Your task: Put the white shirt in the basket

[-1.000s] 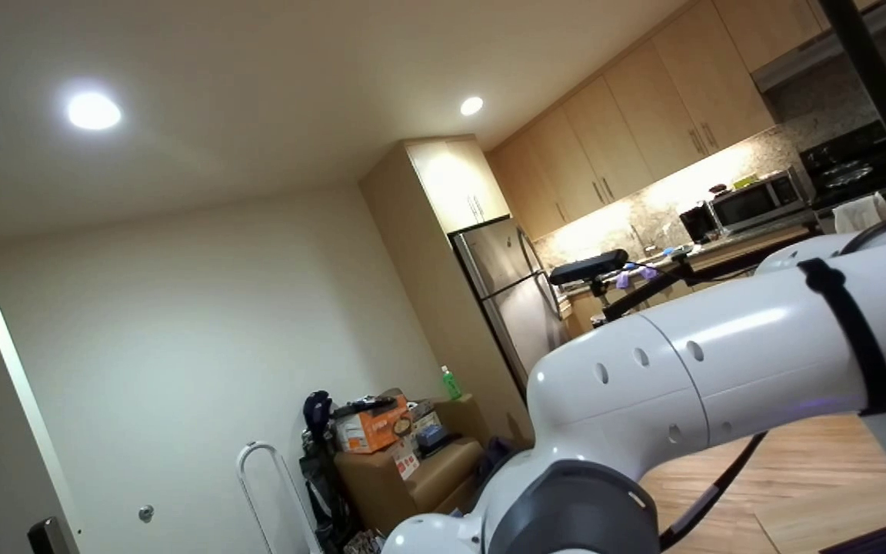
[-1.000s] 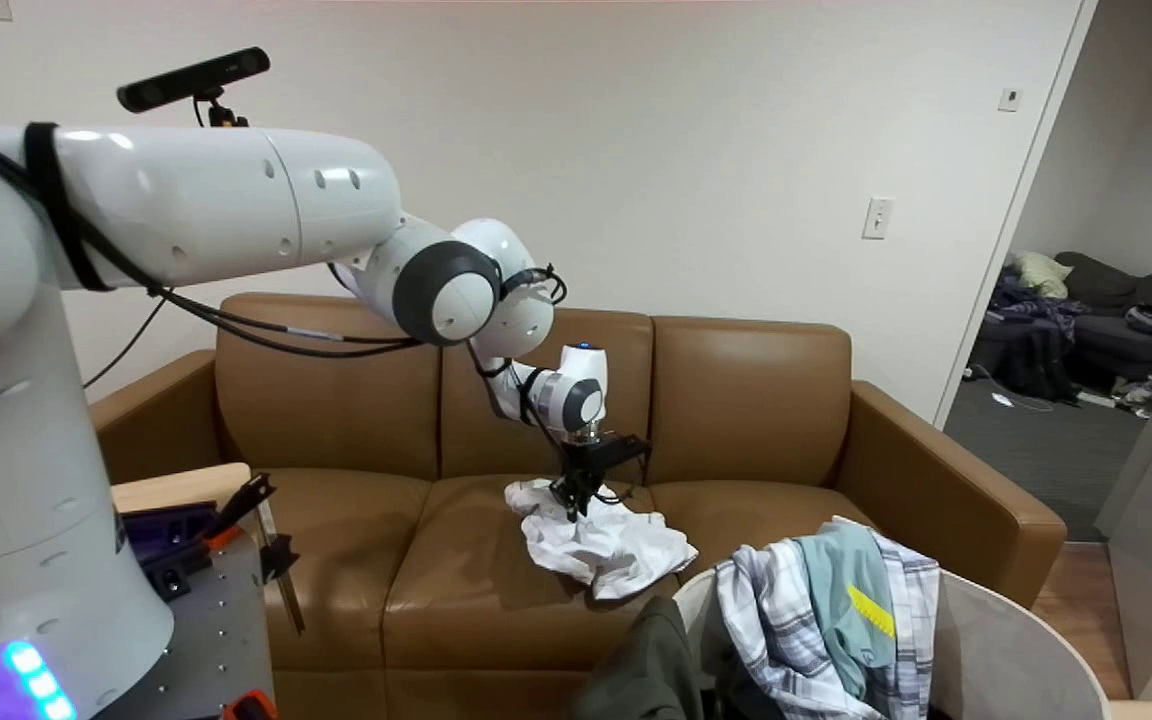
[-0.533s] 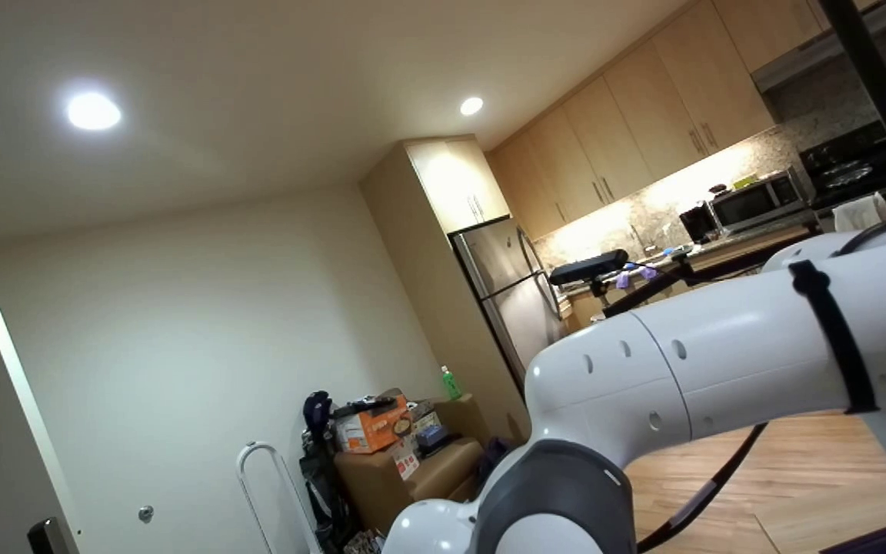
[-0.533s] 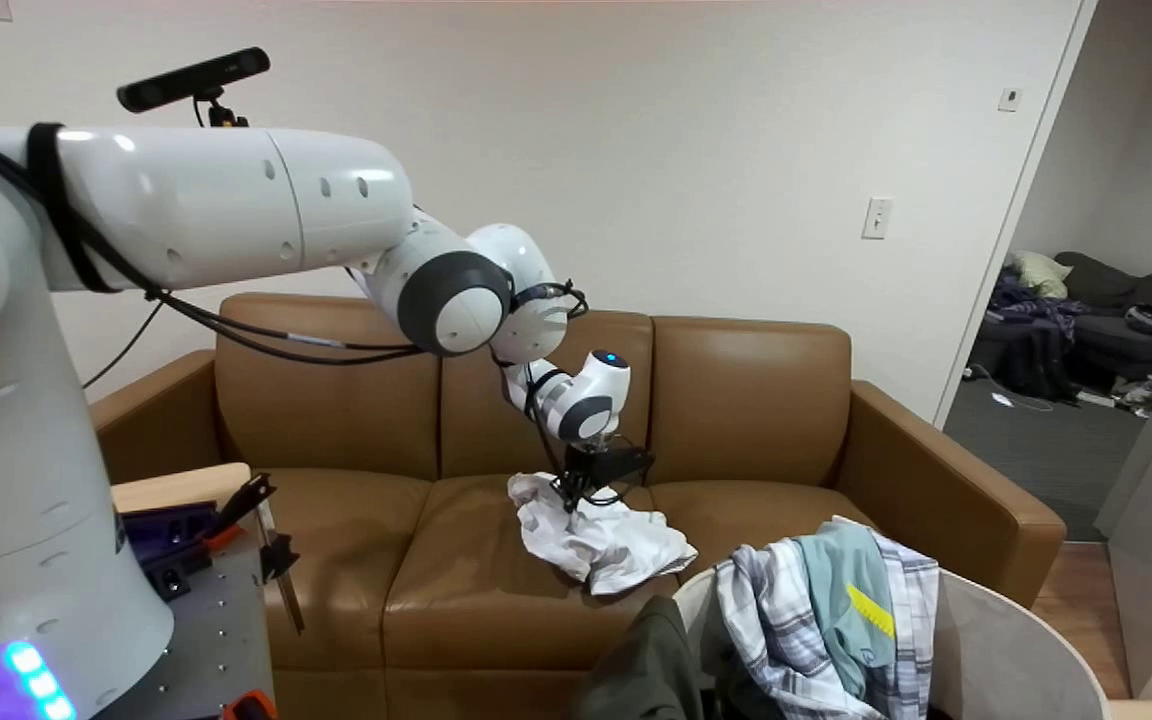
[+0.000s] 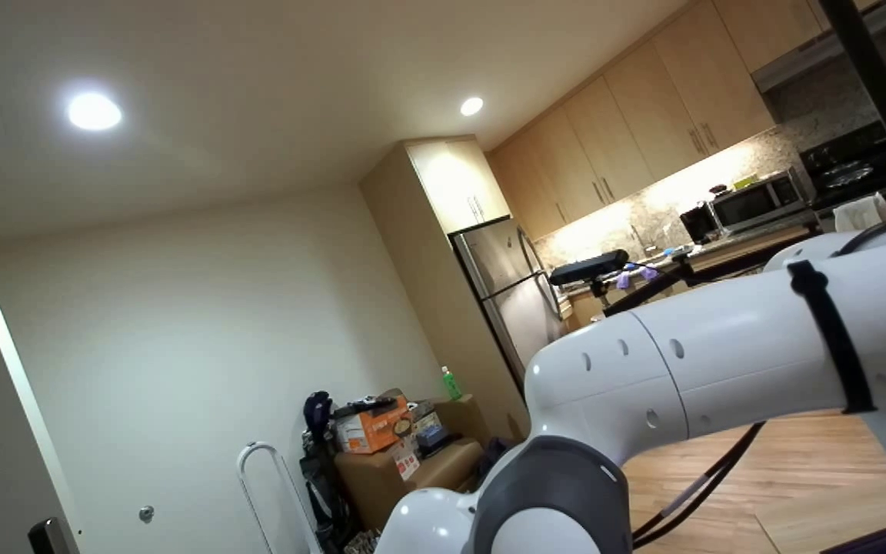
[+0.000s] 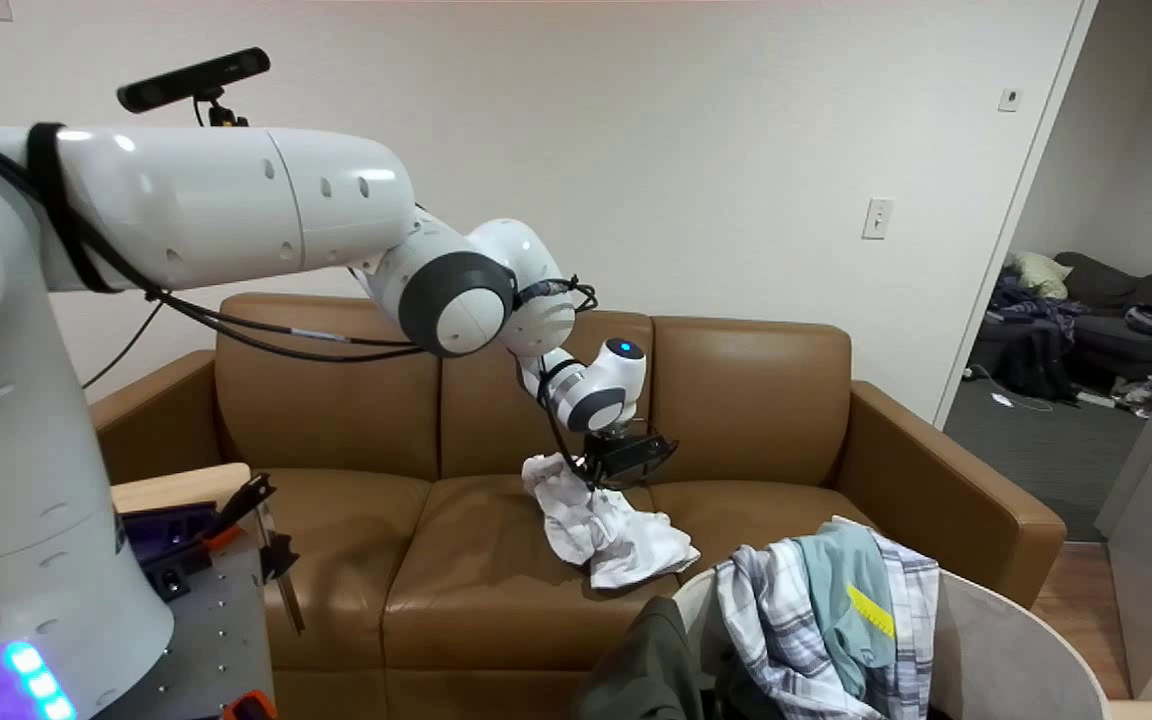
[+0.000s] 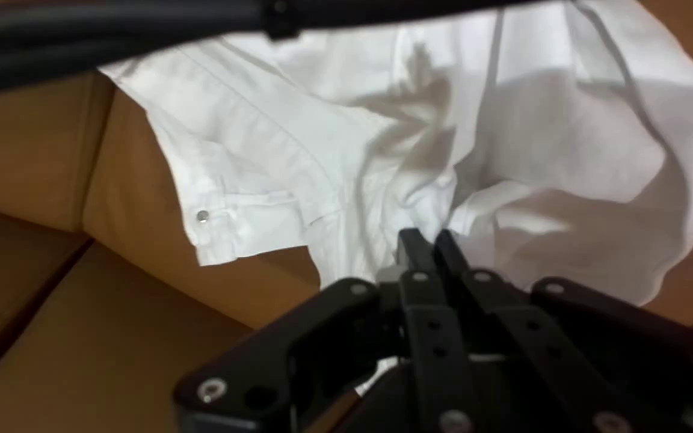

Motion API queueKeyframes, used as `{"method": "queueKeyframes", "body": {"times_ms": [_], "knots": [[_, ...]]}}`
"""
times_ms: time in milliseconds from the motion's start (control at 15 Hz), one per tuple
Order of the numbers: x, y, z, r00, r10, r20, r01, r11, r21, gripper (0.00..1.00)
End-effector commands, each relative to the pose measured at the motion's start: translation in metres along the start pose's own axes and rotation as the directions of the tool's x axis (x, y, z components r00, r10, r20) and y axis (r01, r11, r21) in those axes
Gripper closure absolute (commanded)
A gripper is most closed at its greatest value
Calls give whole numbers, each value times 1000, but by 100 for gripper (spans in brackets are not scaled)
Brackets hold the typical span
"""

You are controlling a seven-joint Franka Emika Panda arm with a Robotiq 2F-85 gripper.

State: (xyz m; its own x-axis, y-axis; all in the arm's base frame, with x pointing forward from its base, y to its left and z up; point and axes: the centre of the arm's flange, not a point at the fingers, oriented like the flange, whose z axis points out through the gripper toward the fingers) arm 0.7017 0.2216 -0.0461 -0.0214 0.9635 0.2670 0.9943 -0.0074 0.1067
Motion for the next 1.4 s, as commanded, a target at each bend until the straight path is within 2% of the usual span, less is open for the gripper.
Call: {"method": "queueKeyframes", "body": {"times_ms": [0, 133, 200, 400, 467, 533, 600, 667, 867, 933, 1133, 1333], "knots": [[-1, 9, -50, 994, 107, -27, -110, 981, -161, 95], [4, -3, -97, 988, 148, -35, -152, 948, -281, 95], [8, -7, -107, 985, 164, -45, -169, 923, -345, 95], [19, -14, -135, 975, 211, -74, -218, 828, -517, 96], [22, -18, -144, 973, 221, -68, -220, 791, -571, 96], [23, -22, -153, 968, 245, -49, -225, 769, -599, 95], [10, 29, -113, 976, 199, -86, -212, 804, -555, 97], [12, 27, -118, 977, 202, -72, -206, 798, -566, 94], [17, 31, -102, 979, 199, -54, -196, 814, -547, 97], [18, 30, -108, 976, 212, -43, -200, 805, -558, 97], [7, 10, -168, 948, 312, -69, -278, 700, -658, 96], [-7, -1, -221, 911, 404, -85, -335, 603, -725, 96]]}}
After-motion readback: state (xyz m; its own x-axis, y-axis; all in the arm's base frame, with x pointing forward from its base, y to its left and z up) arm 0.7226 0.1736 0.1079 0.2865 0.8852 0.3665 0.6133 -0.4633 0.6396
